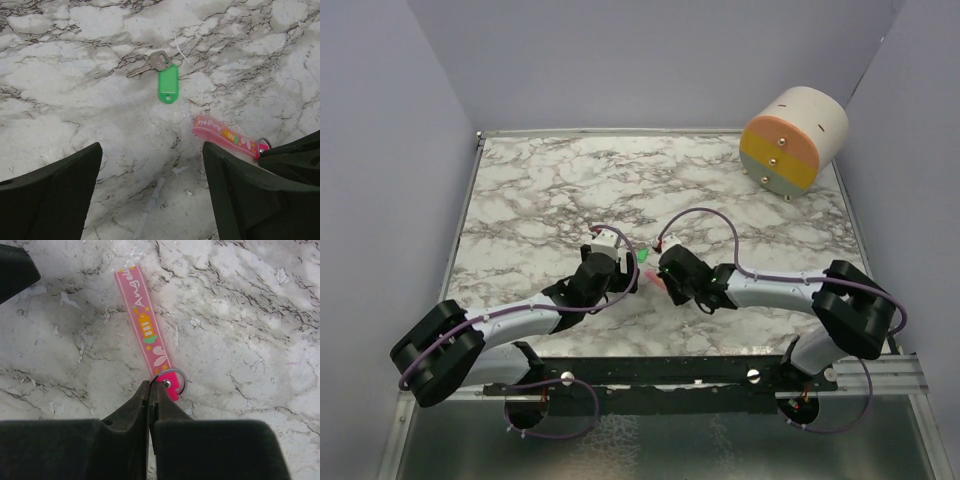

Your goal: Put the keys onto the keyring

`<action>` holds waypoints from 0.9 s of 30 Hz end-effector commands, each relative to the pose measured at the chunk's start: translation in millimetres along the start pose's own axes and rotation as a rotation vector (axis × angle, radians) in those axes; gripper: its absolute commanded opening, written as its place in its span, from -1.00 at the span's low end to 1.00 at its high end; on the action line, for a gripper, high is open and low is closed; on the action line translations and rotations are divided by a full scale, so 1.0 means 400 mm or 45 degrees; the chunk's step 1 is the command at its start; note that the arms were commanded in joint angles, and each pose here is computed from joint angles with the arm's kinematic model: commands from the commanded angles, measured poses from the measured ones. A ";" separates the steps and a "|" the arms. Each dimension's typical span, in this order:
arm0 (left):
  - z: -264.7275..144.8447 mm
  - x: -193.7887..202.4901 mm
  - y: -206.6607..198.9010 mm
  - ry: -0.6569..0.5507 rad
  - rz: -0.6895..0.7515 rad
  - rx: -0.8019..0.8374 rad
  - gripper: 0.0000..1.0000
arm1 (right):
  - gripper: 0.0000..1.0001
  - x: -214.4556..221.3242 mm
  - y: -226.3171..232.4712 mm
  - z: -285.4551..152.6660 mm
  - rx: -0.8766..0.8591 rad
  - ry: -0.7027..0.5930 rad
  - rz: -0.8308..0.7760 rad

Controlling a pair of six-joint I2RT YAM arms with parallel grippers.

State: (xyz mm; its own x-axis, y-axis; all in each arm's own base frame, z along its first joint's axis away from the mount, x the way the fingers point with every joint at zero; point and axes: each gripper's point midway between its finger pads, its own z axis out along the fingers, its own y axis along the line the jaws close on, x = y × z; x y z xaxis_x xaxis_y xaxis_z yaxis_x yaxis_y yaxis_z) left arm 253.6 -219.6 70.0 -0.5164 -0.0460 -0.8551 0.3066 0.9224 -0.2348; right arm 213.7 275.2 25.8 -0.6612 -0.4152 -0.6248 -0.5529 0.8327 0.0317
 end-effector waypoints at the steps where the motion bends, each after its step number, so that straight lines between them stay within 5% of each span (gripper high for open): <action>1: 0.007 -0.043 -0.016 -0.067 -0.013 -0.001 0.68 | -0.98 -0.031 0.004 -0.045 -0.030 -0.083 0.016; 18: -0.031 -0.123 -0.083 -0.201 -0.041 0.161 0.69 | -0.99 -0.232 0.056 -0.262 -0.309 -0.623 0.090; 27: -0.077 -0.170 -0.131 -0.329 -0.075 0.298 0.69 | -0.99 -0.303 0.067 -0.302 -0.344 -0.739 0.192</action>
State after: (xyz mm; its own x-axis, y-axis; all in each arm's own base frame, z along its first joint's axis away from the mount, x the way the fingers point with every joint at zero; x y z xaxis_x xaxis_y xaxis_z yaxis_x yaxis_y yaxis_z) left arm 253.8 -243.6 135.2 -0.3765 -0.1751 -0.9097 0.4121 0.8478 -0.3338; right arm 213.2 291.4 171.7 -0.4228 -0.0634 -0.9040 -0.6327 0.7349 0.2443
